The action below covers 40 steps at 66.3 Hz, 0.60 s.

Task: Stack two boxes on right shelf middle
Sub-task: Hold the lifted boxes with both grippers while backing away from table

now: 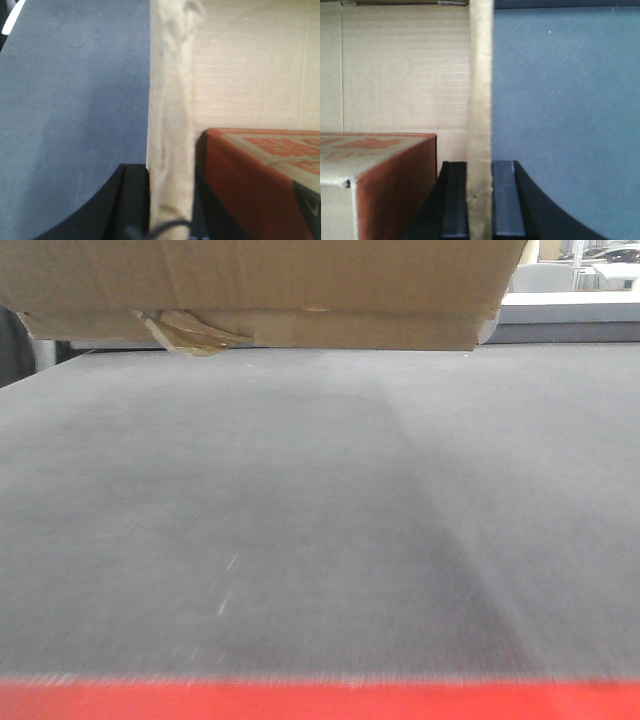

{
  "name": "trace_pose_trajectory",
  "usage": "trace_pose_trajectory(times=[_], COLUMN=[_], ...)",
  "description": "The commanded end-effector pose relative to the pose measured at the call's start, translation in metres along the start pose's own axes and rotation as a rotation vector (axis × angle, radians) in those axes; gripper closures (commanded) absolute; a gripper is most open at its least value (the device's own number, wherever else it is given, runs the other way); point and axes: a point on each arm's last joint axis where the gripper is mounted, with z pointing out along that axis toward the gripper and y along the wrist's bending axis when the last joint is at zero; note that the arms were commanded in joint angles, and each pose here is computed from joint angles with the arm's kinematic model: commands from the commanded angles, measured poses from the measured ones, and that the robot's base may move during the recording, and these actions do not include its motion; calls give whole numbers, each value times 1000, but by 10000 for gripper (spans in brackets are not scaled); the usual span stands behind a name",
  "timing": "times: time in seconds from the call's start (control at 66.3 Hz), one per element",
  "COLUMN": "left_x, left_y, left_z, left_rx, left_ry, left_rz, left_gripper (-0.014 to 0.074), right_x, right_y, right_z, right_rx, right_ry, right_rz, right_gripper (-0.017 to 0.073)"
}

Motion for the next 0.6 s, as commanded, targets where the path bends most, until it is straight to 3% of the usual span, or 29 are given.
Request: trace_pose_trajectory(times=[0.0,0.588], left_x=[-8,-8], left_y=[1,1], left_z=[-7,-7], left_rx=[24,24], left_ry=[-69,-69], left_rz=[-19,-19], left_gripper=[705,705], right_x=[-8,-8], right_y=[-3,-3], right_z=[-9,-9], right_rx=[-12,-13], right_ry=[-70,-72], right_rz=[-2,-2], right_gripper=[711,711])
